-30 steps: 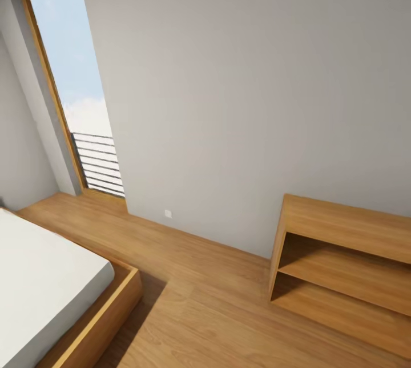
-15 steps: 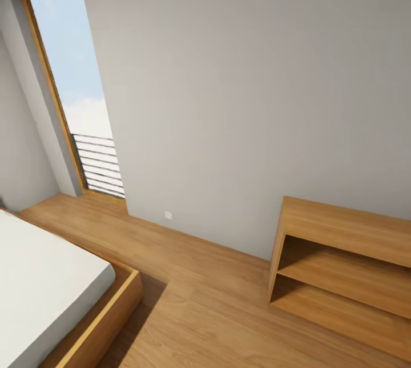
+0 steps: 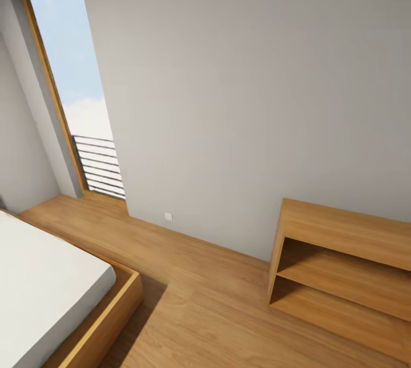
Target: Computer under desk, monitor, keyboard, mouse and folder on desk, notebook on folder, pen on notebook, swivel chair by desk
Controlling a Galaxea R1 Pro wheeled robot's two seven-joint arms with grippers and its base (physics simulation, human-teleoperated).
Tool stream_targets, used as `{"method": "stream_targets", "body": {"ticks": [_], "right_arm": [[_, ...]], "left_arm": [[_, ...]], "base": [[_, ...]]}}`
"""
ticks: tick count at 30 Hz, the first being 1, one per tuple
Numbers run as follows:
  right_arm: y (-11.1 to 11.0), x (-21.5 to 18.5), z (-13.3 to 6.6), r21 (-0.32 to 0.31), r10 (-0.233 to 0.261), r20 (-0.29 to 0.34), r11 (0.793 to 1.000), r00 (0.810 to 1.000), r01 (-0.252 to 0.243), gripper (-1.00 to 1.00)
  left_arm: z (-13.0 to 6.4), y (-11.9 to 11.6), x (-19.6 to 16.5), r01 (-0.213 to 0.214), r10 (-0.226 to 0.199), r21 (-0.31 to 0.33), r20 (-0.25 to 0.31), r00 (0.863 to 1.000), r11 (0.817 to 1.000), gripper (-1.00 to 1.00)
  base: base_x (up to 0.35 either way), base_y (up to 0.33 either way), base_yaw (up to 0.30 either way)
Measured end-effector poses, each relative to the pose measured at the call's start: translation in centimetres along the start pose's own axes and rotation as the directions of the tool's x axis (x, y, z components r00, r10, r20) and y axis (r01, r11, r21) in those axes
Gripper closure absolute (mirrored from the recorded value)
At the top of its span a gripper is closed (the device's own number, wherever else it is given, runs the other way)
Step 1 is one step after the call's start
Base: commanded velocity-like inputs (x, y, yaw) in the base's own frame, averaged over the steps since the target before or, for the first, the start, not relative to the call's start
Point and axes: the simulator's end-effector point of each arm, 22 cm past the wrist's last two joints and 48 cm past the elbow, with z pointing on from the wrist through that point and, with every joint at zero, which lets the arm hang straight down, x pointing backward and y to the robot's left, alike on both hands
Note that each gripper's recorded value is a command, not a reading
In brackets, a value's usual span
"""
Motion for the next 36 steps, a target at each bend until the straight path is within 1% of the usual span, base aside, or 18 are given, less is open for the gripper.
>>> {"method": "stream_targets", "body": {"ticks": [4, 6, 7, 8, 9, 10, 11, 12, 13, 18, 19, 22, 26, 28, 30, 31, 33, 36], "right_arm": [[-0.4, -0.5, -0.4, 0.008, -0.003, 0.011, 1.0, 1.0, 0.003, -1.0], [-0.7, -1.4, -0.7, 0.025, -0.002, 0.043, 1.0, 0.999, 0.001, -1.0], [-1.2, -2.2, -0.8, 0.05, -0.001, 0.077, 0.999, 0.997, -0.003, -1.0], [-2.3, -3.6, -1.3, 0.103, -0.001, 0.141, 0.995, 0.99, -0.014, -1.0], [-3.7, -4.8, -2.3, 0.169, -0.001, 0.218, 0.985, 0.976, -0.037, -1.0], [-4.0, -5.1, -2.7, 0.18, -0.002, 0.235, 0.983, 0.972, -0.042, -1.0], [-4.4, -5.3, -3.2, 0.197, -0.002, 0.255, 0.979, 0.967, -0.05, -1.0], [-4.5, -5.4, -3.5, 0.202, -0.002, 0.261, 0.978, 0.965, -0.052, -1.0], [-4.8, -5.4, -3.9, 0.215, -0.002, 0.271, 0.975, 0.963, -0.058, -1.0], [-5.3, -5.3, -4.2, 0.24, -0.003, 0.266, 0.969, 0.964, -0.063, -1.0], [-5.9, -5.1, -4.4, 0.265, -0.002, 0.263, 0.962, 0.965, -0.07, -1.0], [-6.9, -4.9, -4.8, 0.307, -0.005, 0.258, 0.948, 0.966, -0.077, -1.0], [-7.2, -4.8, -4.9, 0.322, -0.008, 0.256, 0.944, 0.967, -0.078, -1.0], [-7.3, -4.5, -4.8, 0.327, -0.007, 0.24, 0.942, 0.971, -0.074, -1.0], [-7.5, -3.9, -4.7, 0.335, -0.008, 0.212, 0.94, 0.977, -0.065, -1.0], [-7.8, -3.4, -4.4, 0.347, -0.008, 0.178, 0.936, 0.984, -0.055, -1.0], [-7.8, -3.9, -4.1, 0.344, -0.01, 0.187, 0.937, 0.982, -0.055, -1.0], [-7.3, -5.3, -3.5, 0.334, -0.011, 0.217, 0.94, 0.976, -0.064, -1.0]], "left_arm": [[-0.4, 0.1, -0.5, 0.0, 0.0, -0.002, 0.011, 1.0, 1.0, -1.0], [-0.7, 0.0, -0.7, 0.0, 0.0, 0.0, 0.015, 1.0, 1.0, -1.0], [-0.8, 0.0, -1.0, -0.001, 0.001, 0.0, 0.023, 1.0, 1.0, -1.0], [-1.0, 0.0, -1.4, -0.002, 0.002, 0.001, 0.043, 0.999, 1.0, -1.0], [-1.3, 0.1, -1.9, -0.004, 0.004, -0.003, 0.082, 0.997, 1.0, -1.0], [-1.5, 0.2, -2.1, -0.004, 0.005, -0.004, 0.095, 0.996, 1.0, -1.0], [-1.9, 0.3, -2.5, -0.006, 0.006, -0.006, 0.12, 0.993, 1.0, -1.0], [-2.1, 0.3, -2.7, -0.006, 0.007, -0.006, 0.134, 0.991, 1.0, -1.0], [-2.5, 0.4, -3.2, -0.008, 0.009, -0.01, 0.168, 0.986, 1.0, -1.0], [-3.0, 0.6, -3.4, -0.01, 0.013, -0.013, 0.198, 0.98, 1.0, -1.0], [-3.1, 0.7, -3.4, -0.011, 0.013, -0.014, 0.202, 0.979, 1.0, -1.0], [-3.2, 0.7, -3.4, -0.011, 0.014, -0.015, 0.205, 0.979, 1.0, -1.0], [-3.2, 0.7, -3.3, -0.012, 0.014, -0.015, 0.205, 0.979, 1.0, -1.0], [-3.2, 0.7, -3.3, -0.012, 0.014, -0.015, 0.205, 0.979, 1.0, -1.0], [-3.2, 0.7, -3.3, -0.012, 0.015, -0.015, 0.205, 0.979, 1.0, -1.0], [-3.2, 0.7, -3.3, -0.012, 0.015, -0.015, 0.205, 0.979, 1.0, -1.0], [-3.2, 0.7, -3.3, -0.012, 0.015, -0.015, 0.205, 0.979, 1.0, -1.0], [-3.2, 0.8, -3.3, -0.012, 0.015, -0.017, 0.205, 0.979, 1.0, -1.0]], "base": [[0.0, 0.0, 0.0], [0.0, 0.0, 0.0], [0.0, 0.0, 0.0], [0.0, 0.0, 0.0], [0.0, 0.0, 0.0], [0.0, 0.0, 0.0], [0.0, 0.0, 0.0], [0.0, 0.0, 0.0], [0.0, 0.0, 0.0], [0.0, 0.0, 0.0], [0.0, 0.0, 0.0], [0.0, 0.0, 0.0], [0.0, 0.0, 0.0], [0.0, 0.0, 0.0], [0.0, 0.0, 0.0], [0.0, 0.0, 0.0], [0.0, 0.0, 0.0], [0.0, 0.0, 0.0]]}}
